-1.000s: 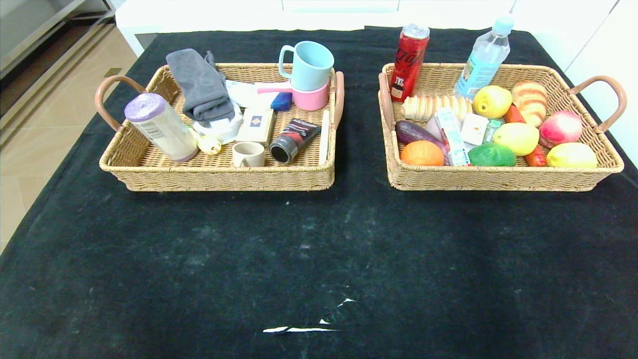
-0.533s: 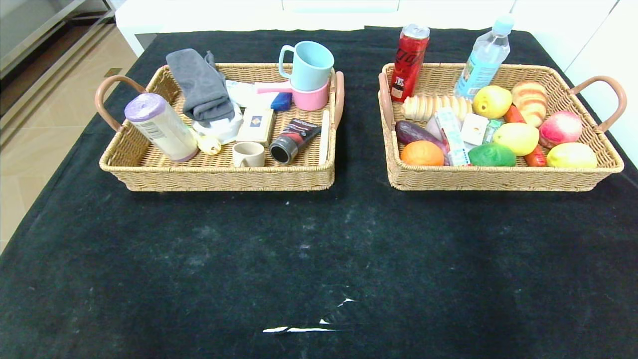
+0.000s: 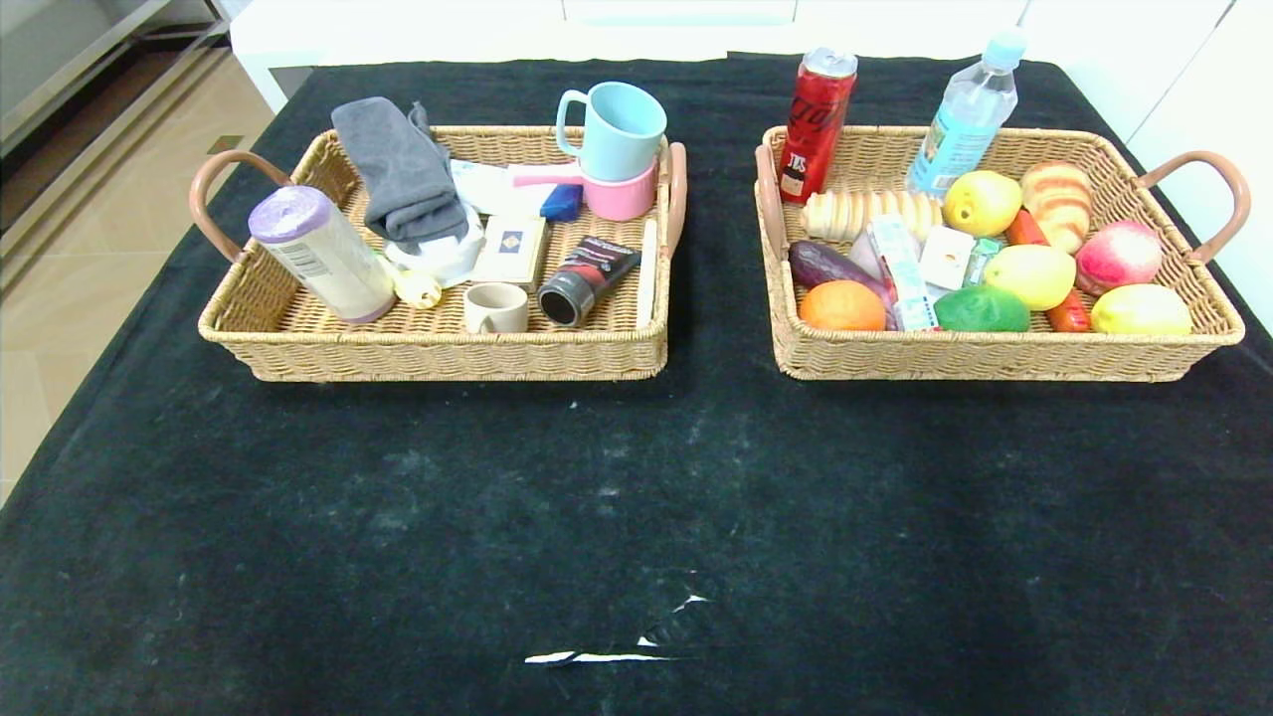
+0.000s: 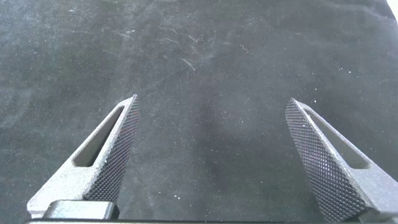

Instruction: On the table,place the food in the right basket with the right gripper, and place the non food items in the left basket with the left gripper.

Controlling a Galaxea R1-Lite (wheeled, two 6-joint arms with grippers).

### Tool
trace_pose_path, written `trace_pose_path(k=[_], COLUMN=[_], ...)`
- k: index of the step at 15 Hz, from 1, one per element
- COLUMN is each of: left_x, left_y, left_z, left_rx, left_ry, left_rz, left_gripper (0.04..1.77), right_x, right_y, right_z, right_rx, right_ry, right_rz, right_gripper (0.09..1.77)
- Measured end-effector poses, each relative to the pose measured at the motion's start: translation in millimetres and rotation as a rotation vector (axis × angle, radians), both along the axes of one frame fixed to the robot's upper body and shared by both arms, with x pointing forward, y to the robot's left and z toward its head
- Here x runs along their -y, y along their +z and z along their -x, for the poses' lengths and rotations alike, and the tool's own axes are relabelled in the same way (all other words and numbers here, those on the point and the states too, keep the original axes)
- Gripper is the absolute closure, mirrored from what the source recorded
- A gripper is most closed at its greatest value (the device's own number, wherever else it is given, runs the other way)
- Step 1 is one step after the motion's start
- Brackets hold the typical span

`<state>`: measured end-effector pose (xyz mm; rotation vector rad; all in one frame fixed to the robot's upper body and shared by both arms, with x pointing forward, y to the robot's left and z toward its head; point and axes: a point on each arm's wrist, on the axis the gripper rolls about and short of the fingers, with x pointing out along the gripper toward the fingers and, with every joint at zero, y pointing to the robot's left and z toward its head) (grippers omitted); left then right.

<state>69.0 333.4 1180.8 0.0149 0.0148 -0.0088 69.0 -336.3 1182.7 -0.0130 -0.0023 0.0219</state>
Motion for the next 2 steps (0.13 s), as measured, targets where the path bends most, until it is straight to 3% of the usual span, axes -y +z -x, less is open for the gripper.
trace_pose_path(k=[2], left_x=[-0.1], left_y=[0.1], left_z=[0.0], left_rx=[0.001], left_ry=[0.003], left_rz=[0.020], left_gripper=[0.09], right_x=[0.0], right_y=[0.0], right_z=[0.0], right_rx=[0.000], right_ry=[0.000], right_rz=[0.000], right_gripper=[0.16])
